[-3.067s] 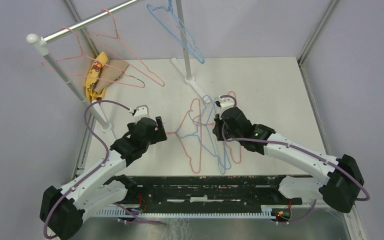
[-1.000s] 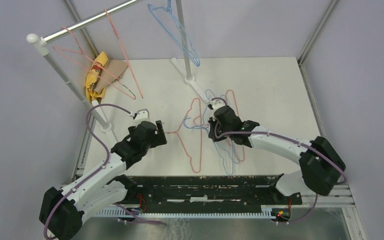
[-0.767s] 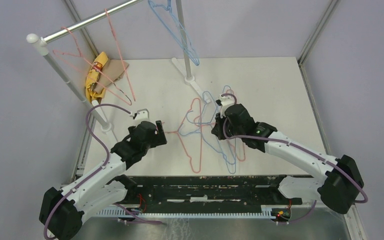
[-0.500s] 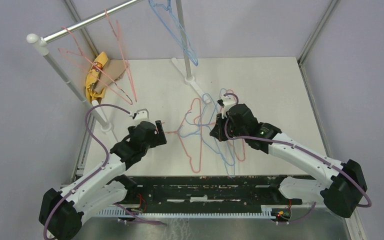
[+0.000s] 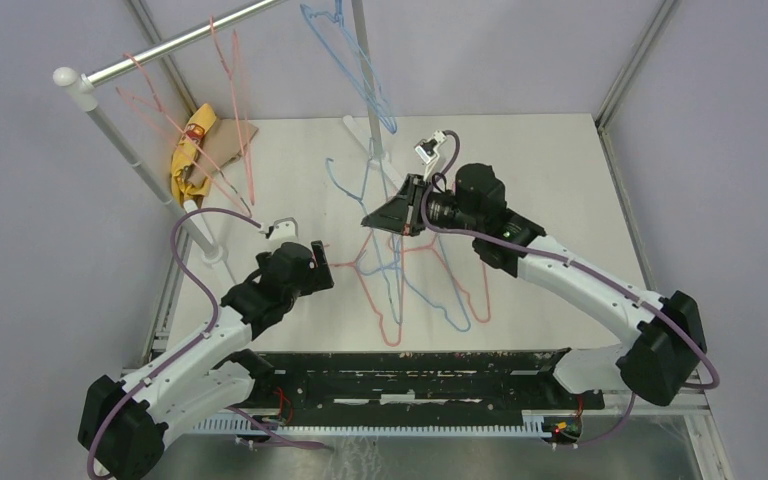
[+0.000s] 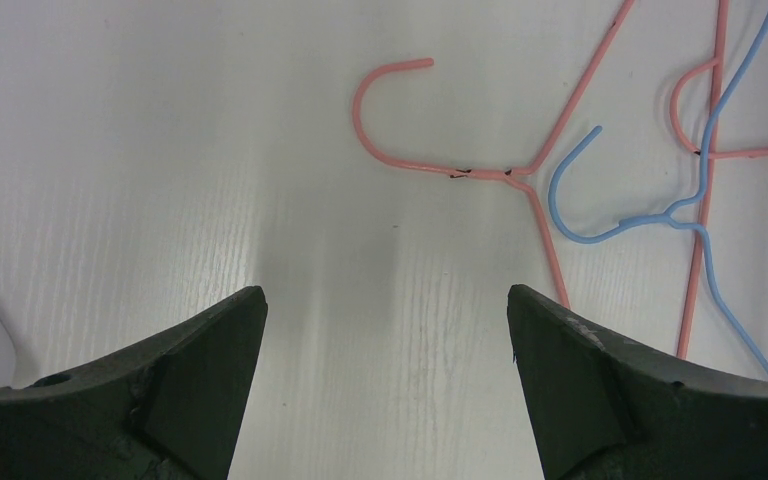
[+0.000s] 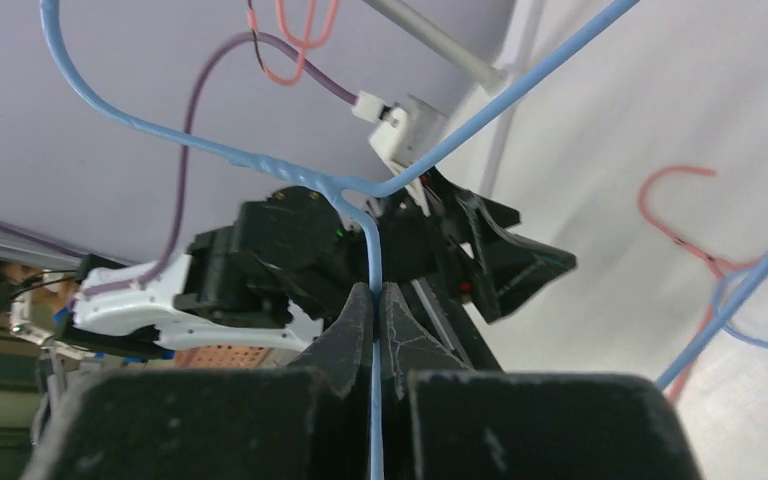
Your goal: Organize the hangers
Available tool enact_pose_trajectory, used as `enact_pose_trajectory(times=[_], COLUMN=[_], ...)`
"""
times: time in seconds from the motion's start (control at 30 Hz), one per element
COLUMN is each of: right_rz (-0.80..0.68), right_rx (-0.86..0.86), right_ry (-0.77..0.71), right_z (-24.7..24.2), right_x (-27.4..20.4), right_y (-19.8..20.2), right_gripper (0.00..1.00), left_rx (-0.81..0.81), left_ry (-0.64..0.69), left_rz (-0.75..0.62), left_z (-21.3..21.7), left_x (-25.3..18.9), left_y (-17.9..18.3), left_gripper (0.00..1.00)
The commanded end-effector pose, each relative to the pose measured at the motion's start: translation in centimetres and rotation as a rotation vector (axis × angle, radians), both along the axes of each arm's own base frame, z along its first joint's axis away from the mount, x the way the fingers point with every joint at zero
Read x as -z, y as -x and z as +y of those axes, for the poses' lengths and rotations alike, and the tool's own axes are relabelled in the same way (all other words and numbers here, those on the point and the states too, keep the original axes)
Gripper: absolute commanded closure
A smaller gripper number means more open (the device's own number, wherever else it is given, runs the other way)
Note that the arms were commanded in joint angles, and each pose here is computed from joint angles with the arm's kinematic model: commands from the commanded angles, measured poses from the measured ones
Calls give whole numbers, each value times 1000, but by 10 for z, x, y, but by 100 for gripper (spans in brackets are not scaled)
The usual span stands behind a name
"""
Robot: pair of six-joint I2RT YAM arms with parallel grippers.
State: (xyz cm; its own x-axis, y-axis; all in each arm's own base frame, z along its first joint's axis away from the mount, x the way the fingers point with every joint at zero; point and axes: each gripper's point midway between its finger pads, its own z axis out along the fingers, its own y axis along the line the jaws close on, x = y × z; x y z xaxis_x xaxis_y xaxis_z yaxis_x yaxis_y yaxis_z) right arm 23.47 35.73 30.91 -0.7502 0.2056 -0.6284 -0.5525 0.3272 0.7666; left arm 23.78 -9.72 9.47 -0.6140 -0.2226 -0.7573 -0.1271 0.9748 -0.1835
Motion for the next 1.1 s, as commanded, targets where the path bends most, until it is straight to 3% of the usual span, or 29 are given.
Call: enact_pose_trajectory(times=[0.0, 0.33, 0.87, 1.07], right_rz=[-76, -152, -290, -311], right_rx=[-104, -166, -171, -113], right_ry=[-207, -260, -403, -428], right_z=[22, 64, 136, 152], right_x=[-79, -131, -201, -205], right_y=[6, 1, -66, -101], right_gripper=[99, 99, 99, 99], left_rx=[-20, -19, -22, -17], left_ry=[49, 57, 68, 74], left_rz=[-37, -48, -81, -87], left_z=[-6, -7, -3, -3], left_x=[-11, -16, -22, -24], left_y=[-6, -8, -4, -4], left_gripper=[4, 4, 4, 3])
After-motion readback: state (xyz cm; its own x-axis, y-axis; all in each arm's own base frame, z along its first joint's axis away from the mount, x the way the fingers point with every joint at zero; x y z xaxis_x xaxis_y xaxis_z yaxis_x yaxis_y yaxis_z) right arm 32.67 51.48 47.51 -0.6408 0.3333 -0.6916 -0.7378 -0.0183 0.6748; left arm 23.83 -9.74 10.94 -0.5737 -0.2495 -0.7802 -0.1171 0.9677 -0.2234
